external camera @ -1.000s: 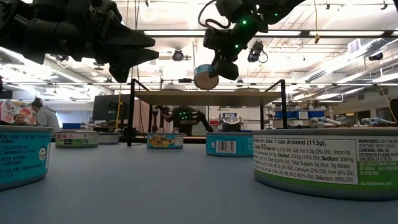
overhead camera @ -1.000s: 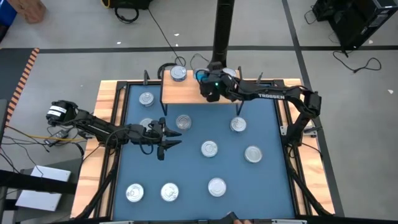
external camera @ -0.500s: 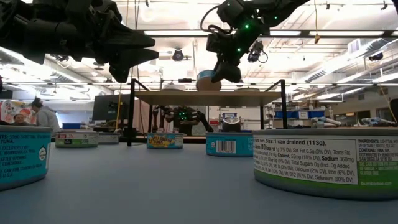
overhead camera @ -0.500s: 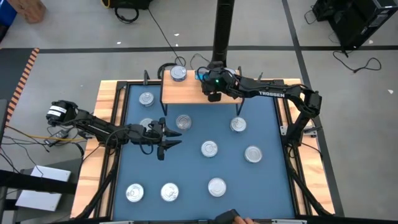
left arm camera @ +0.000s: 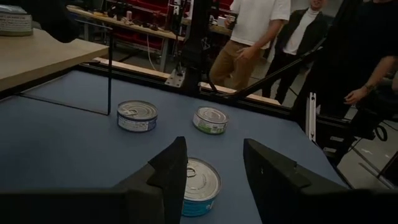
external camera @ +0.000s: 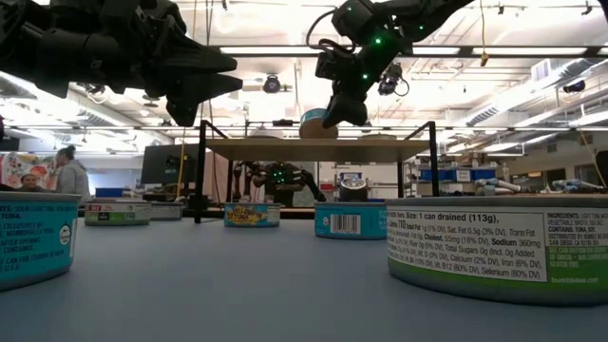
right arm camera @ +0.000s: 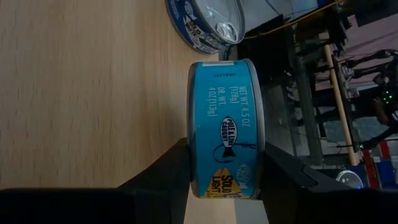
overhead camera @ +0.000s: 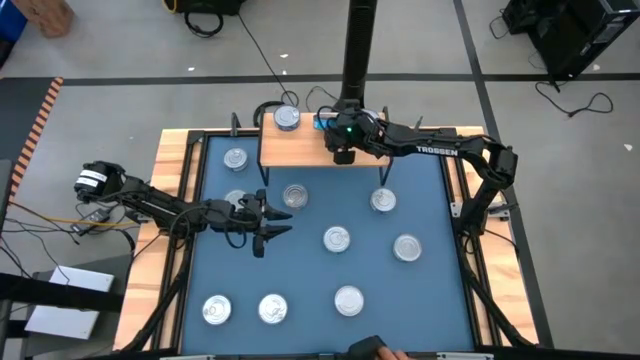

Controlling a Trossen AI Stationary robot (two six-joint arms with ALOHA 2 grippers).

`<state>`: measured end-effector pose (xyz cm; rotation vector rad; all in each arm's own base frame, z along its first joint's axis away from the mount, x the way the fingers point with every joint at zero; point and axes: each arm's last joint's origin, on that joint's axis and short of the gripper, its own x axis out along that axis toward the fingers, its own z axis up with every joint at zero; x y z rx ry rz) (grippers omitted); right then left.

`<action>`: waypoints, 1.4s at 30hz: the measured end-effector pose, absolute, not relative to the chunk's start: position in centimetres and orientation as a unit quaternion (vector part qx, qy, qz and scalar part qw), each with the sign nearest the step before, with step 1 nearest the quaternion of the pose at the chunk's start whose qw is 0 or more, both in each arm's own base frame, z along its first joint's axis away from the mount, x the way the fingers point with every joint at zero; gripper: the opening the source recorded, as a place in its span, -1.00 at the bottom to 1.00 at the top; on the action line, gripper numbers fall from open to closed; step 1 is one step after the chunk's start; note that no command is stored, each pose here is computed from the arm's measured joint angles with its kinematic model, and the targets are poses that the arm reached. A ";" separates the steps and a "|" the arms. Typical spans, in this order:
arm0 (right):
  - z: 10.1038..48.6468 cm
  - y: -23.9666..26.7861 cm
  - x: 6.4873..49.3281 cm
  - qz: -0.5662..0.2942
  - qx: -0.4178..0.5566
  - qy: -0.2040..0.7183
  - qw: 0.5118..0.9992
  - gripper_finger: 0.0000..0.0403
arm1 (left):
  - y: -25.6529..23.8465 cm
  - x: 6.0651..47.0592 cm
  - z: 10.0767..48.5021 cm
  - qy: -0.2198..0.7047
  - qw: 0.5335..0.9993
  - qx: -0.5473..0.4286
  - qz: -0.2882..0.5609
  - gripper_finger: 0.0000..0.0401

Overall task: Stack canned seafood by type on shelf
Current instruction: Put the light blue tuna can on the shelf

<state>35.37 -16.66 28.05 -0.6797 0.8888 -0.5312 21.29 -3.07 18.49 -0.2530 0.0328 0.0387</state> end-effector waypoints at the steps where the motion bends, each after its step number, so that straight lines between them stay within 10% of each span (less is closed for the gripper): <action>1: 28.0 -16.7 35.4 -0.251 -0.315 0.415 0.816 -0.18 | -3.1 21.3 18.5 0.016 0.992 -0.127 0.019 -0.20; 27: 27.4 -17.4 35.8 -0.239 -0.241 0.379 0.861 -0.02 | -3.1 21.3 18.5 0.017 0.992 -0.127 0.020 -0.20; 42: 28.0 -17.4 33.0 -0.217 -0.150 0.428 0.864 -0.95 | -3.1 21.3 18.5 0.019 0.992 -0.127 0.012 -0.20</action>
